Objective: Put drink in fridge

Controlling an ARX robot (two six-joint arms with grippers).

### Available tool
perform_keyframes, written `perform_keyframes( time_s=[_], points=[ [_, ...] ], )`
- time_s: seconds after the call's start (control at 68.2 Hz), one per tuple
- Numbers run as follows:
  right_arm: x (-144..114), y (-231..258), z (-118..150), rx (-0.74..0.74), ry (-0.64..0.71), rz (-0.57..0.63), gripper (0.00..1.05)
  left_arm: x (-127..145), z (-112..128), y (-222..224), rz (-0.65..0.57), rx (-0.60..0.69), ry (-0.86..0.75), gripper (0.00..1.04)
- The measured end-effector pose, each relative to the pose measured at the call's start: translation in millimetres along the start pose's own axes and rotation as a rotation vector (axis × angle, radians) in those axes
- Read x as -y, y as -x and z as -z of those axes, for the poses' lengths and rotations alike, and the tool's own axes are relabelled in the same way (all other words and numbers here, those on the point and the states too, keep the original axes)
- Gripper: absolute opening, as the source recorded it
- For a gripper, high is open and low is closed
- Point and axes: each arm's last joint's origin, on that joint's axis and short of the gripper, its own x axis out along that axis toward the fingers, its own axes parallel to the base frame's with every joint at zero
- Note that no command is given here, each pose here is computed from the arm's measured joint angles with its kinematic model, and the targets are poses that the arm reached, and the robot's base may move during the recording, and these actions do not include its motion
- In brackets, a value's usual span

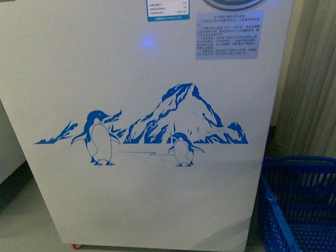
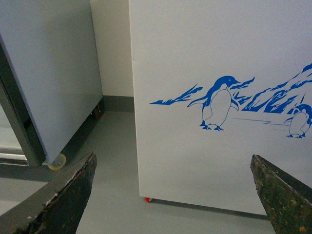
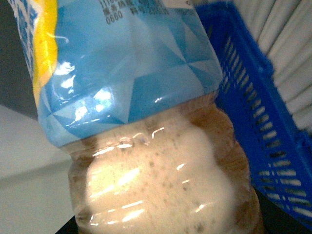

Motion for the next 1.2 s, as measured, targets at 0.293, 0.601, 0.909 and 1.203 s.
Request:
perform_keyframes(
  time_s=[0.293, 0.601, 0.909, 1.203],
  points=[
    [-5.7, 110.5, -24.8, 0.270, -0.095, -0.107, 0.44, 0.0, 0.0, 0.0, 0.000, 0.000, 0.000, 0.97],
    [-7.6, 165.2, -1.5, 0.356, -0.127, -0.187, 0.43, 0.0, 0.0, 0.0, 0.000, 0.000, 0.000, 0.97],
    [-0.8, 184.5, 1.1, 0.528, -0.185, -0.144, 0.43, 0.0, 0.0, 0.0, 0.000, 0.000, 0.000, 0.97],
    [-3.2, 180.2, 6.3, 0.518, -0.153, -0.153, 0.43, 0.0, 0.0, 0.0, 0.000, 0.000, 0.000, 0.97]
  ],
)
